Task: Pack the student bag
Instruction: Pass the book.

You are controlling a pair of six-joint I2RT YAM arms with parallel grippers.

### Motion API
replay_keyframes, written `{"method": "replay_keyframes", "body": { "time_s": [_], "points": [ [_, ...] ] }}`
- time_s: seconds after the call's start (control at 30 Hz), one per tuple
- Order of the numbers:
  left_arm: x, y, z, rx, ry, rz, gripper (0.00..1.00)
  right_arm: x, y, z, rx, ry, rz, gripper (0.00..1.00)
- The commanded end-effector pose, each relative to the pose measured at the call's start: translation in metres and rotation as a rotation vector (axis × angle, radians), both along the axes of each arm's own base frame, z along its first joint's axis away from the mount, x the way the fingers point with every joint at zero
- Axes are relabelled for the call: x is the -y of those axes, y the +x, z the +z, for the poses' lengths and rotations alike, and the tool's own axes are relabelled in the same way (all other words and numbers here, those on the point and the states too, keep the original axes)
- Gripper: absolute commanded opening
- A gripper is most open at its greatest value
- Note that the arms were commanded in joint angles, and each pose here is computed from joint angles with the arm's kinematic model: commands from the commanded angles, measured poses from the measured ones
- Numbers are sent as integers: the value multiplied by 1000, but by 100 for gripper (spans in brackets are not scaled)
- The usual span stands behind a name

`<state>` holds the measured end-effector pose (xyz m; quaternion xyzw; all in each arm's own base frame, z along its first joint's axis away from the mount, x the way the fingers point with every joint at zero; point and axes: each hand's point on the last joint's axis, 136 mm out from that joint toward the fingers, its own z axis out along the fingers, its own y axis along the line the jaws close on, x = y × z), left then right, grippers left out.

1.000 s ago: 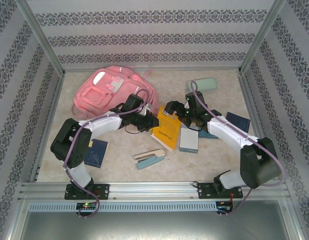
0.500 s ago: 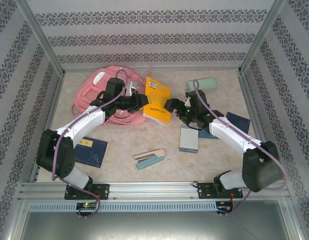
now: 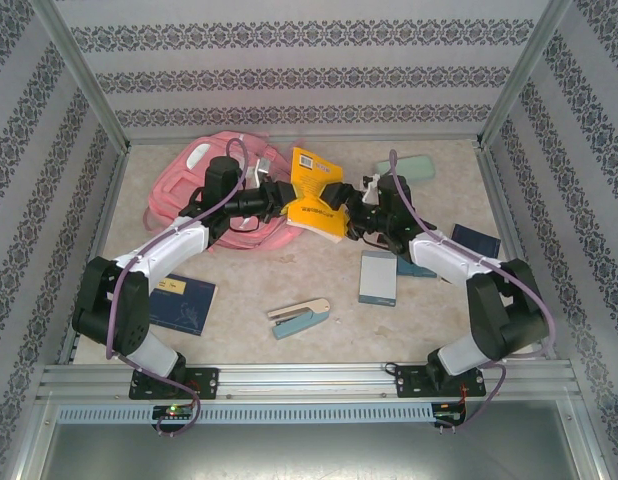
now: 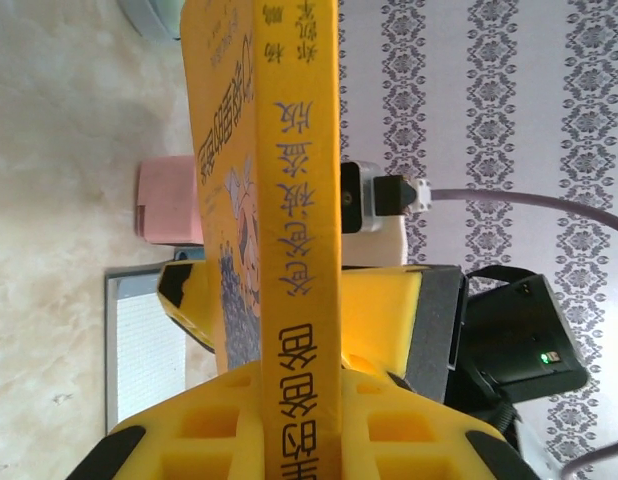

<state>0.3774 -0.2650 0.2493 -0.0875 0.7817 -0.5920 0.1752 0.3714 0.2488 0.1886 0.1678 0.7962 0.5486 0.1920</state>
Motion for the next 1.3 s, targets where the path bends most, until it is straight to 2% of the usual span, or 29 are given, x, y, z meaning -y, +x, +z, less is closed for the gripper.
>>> {"method": "replay_keyframes", "body": {
  "time_s": [0.0, 0.13, 0.23, 0.43, 0.53, 0.7, 0.77, 0.8, 0.97, 1.1, 1.27],
  "points": [
    [1, -6, 52, 164, -105, -49, 0, -11, 8, 22, 36, 131, 53, 98],
    [1, -6, 48, 158, -91, -59, 0, -10, 13, 26, 40, 170, 47, 96],
    [2, -8, 37, 132, -47, -74, 0, -5, 13, 36, 66, 182, 45, 88],
    [2, -9, 7, 68, 33, -104, 0, 10, 17, 35, 60, 181, 10, 19],
    [1, -8, -1, 55, 66, -114, 0, 13, 16, 29, 49, 170, 6, 0],
    [-8, -9, -22, 46, 231, -135, 9, 16, 15, 24, 47, 155, -6, 0],
    [-19, -7, -30, 42, 316, -122, 28, 18, 15, 24, 54, 145, -12, 0],
    [-26, -5, -34, 45, 375, -109, 33, 21, 15, 23, 55, 134, -22, 0],
    [-72, 15, -67, 65, 747, -31, 37, 37, 13, 15, 65, 33, -92, 0],
    [-86, 31, -90, 85, 928, -36, 41, 54, 9, 7, 65, -44, -159, 0],
    [-82, 51, -116, 131, 1116, -99, 44, 64, 4, 2, 54, -64, -186, 0]
  ]
}}
